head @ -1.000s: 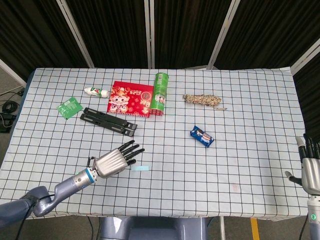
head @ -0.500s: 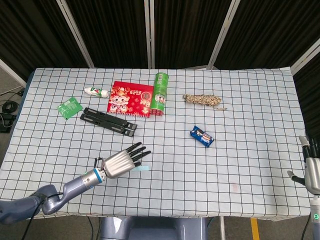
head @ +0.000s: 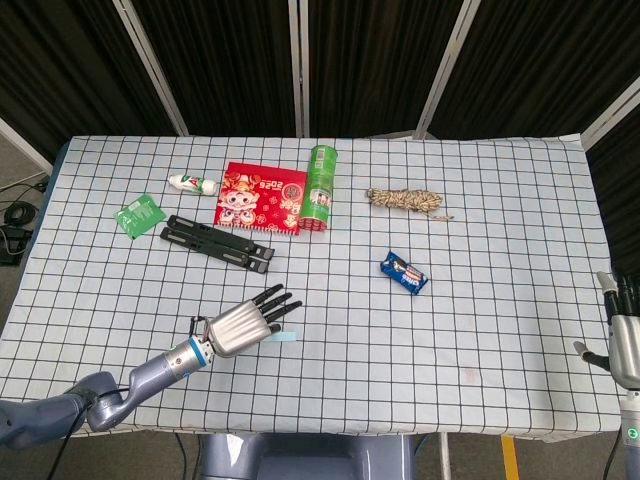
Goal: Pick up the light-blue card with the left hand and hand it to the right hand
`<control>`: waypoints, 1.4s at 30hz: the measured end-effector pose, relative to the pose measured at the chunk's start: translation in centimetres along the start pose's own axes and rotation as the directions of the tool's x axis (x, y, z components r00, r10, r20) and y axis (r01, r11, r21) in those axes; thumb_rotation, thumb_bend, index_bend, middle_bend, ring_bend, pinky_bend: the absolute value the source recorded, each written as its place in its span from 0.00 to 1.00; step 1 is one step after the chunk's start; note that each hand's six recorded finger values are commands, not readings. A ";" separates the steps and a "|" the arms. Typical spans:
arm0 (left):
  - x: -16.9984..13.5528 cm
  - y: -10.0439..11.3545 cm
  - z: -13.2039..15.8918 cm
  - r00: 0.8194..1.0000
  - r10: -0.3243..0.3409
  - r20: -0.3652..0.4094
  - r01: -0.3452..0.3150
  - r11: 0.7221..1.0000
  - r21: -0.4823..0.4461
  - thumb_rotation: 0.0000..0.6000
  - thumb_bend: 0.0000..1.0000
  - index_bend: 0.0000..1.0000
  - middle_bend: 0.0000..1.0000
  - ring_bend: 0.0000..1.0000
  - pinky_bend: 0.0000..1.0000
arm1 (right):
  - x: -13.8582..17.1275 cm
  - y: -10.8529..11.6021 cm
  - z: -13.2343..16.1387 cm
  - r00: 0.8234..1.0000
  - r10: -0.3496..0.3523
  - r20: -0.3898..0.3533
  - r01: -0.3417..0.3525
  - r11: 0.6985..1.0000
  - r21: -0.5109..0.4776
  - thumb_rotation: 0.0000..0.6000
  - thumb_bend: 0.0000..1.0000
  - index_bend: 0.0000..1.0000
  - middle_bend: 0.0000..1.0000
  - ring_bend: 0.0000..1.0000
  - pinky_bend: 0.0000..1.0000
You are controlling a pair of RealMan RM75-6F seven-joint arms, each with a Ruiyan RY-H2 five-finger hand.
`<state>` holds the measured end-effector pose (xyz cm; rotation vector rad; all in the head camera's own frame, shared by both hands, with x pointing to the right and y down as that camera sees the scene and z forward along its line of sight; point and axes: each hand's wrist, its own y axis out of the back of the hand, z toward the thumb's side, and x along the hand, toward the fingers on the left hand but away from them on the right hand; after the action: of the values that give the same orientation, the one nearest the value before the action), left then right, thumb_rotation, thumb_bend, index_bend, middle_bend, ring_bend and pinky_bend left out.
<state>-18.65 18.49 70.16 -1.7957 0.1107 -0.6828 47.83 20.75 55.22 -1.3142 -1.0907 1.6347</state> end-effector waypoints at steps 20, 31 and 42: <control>4.7 11.1 -1.9 0.978 0.177 -0.114 -0.194 0.968 -0.161 1.00 0.58 0.85 0.00 0.00 0.00 | -3.7 -1.9 5.1 0.959 0.204 -0.199 -0.238 0.957 -0.168 1.00 0.00 0.23 0.00 0.00 0.00; 8.9 16.9 -1.7 0.960 0.224 -0.166 -0.248 0.958 -0.144 1.00 0.58 0.85 0.00 0.00 0.00 | -7.9 -1.7 17.0 0.865 0.260 -0.428 -0.414 0.852 -0.320 1.00 0.00 0.34 0.00 0.00 0.00; 12.5 18.6 0.0 0.952 0.224 -0.207 -0.260 0.951 -0.167 1.00 0.58 0.85 0.00 0.00 0.00 | -8.1 -2.7 23.5 0.852 0.284 -0.440 -0.466 0.795 -0.389 1.00 0.07 0.40 0.00 0.00 0.00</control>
<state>-3.46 7.05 58.26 -1.8589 0.5326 -0.6781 26.40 10.56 62.95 -2.1993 -1.0871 1.3359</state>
